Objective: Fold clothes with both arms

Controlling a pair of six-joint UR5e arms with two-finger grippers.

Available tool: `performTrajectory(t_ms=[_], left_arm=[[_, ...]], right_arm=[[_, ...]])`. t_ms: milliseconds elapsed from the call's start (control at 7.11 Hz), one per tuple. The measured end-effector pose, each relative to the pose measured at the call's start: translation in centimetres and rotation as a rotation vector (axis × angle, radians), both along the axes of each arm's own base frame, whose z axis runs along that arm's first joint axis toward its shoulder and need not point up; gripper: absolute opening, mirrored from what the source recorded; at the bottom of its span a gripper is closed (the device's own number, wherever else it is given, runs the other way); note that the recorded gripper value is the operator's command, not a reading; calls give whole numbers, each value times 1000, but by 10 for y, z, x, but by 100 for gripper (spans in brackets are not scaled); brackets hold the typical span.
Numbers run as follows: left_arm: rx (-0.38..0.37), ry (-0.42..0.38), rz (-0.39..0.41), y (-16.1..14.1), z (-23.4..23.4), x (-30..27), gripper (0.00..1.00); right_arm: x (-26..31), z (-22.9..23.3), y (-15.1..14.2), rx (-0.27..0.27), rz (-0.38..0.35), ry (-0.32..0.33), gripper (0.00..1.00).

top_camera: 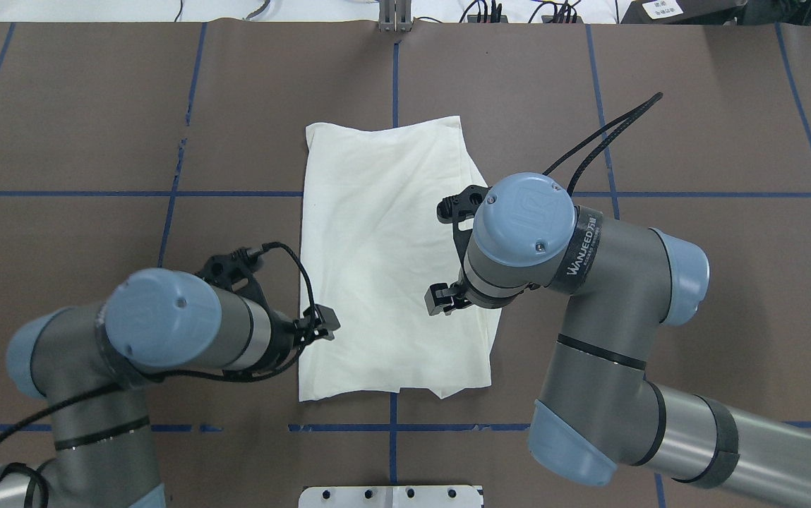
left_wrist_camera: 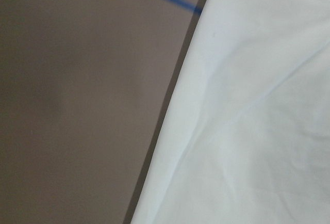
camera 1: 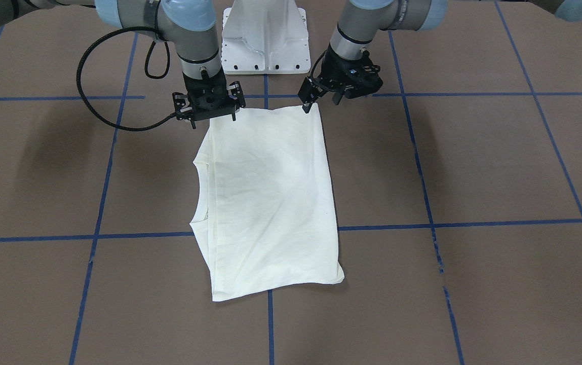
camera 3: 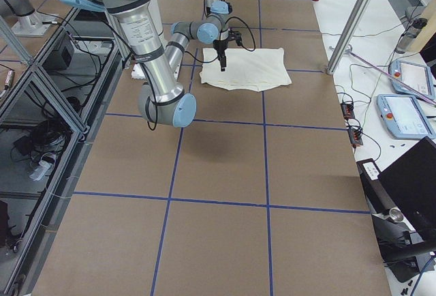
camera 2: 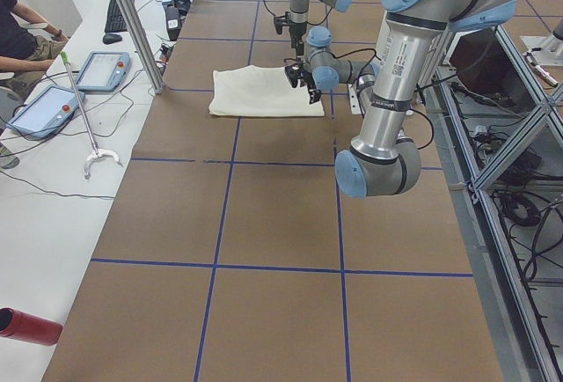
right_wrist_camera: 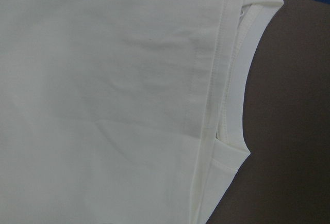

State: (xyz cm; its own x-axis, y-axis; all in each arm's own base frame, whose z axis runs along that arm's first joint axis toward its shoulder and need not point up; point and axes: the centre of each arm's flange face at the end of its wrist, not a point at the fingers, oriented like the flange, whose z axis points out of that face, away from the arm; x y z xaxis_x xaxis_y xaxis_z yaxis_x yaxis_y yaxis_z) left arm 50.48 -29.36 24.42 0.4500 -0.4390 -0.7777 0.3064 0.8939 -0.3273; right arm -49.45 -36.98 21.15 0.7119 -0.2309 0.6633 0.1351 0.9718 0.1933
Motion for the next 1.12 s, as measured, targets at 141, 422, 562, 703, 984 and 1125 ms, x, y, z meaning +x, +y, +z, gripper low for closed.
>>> performTrajectory(t_ms=[141,422,562,703,984,1125], left_arm=[[-17,-21,2,24,8,18,83],[-27,-97,-3,47,21,40,67],[-24,-116,-13,46,24,42,60],[-22,-124,-25,41,25,40,59],[-18,-131,-46,28,27,35,59],[-18,-141,-49,25,31,37,59]], right_arm=[[2,-1,0,-4,4,-4,100],[5,2,-3,-22,26,-3,100],[7,2,-5,-27,36,-4,100],[9,2,-7,-28,42,-3,100],[12,3,-11,-28,49,-3,100],[12,3,-11,-29,50,-2,100]])
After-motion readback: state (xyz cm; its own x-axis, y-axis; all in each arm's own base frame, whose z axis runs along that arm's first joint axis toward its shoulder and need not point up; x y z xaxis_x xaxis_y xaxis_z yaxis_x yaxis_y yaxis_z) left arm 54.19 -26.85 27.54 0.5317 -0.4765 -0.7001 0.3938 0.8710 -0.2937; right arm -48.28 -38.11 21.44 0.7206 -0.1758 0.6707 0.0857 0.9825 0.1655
